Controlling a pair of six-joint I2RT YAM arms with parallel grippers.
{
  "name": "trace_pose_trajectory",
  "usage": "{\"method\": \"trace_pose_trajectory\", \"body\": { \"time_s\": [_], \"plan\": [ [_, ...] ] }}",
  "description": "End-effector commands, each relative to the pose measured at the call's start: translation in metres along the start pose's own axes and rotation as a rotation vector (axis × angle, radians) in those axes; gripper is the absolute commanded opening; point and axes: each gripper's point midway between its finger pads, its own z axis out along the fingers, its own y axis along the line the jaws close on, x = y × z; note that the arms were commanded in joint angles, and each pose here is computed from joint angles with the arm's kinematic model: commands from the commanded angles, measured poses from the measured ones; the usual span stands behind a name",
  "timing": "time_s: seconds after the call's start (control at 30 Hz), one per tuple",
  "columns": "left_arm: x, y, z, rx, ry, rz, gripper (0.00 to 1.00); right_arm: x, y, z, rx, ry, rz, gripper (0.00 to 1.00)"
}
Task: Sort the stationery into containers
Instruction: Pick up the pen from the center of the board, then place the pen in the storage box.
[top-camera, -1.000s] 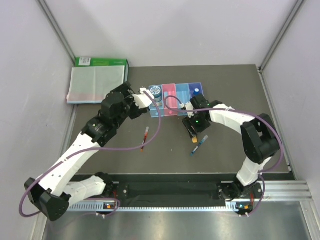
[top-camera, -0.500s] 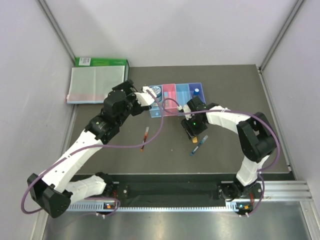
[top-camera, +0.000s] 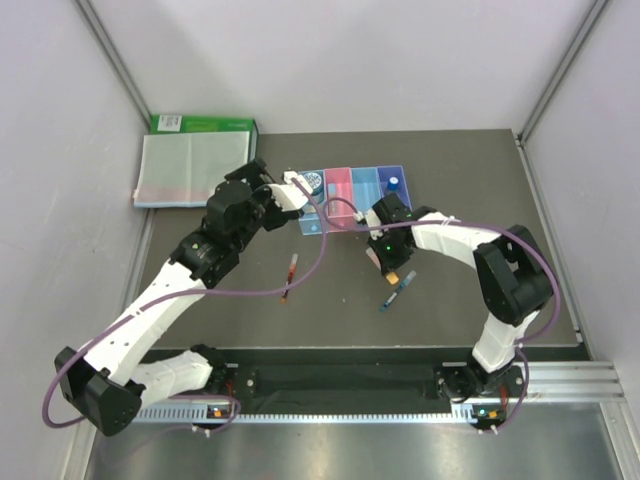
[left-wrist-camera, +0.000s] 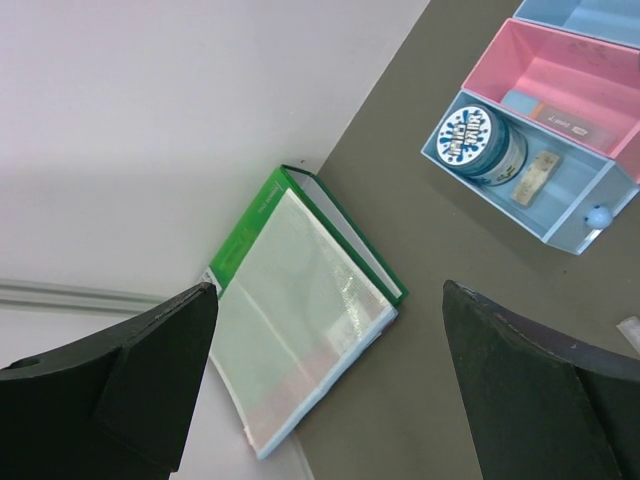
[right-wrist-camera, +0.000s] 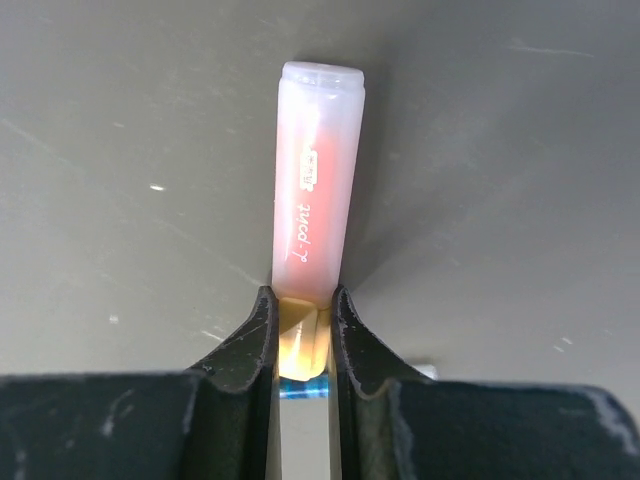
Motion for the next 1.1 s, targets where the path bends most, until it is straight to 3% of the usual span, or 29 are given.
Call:
{"method": "trace_pose_trajectory", "body": {
  "time_s": [0.0, 0.2, 0.47, 0.7, 0.87, 1.07],
  "plan": [
    [0.0, -0.01, -0.006, 0.028, -0.024, -0.112, 0.99, -0.016, -0.012, -0.025, 0.084, -0.065, -0.058, 0.0],
    [0.0, -0.049, -0.008, 0.202, 0.011, -0.323, 0.99, -0.029, -0.028, -0.063, 0.169, -0.154, -0.074, 0.0],
    [-0.026, -0.082, -0.003, 0.407, -0.044, -0.453, 0.99, -0.048, -0.055, -0.114, 0.258, -0.28, -0.049, 0.0],
    [-0.053, -0.104, 0.027, 0.554, -0.091, -0.525, 0.99, -0.073, -0.061, -0.162, 0.318, -0.433, -0.04, 0.0],
    [-0.067, -0.106, 0.05, 0.566, -0.154, -0.507, 0.99, -0.079, -0.062, -0.192, 0.346, -0.514, -0.045, 0.0],
    [-0.091, -0.114, 0.07, 0.643, -0.159, -0.678, 0.99, -0.071, -0.062, -0.21, 0.366, -0.556, -0.025, 0.0]
  ]
}}
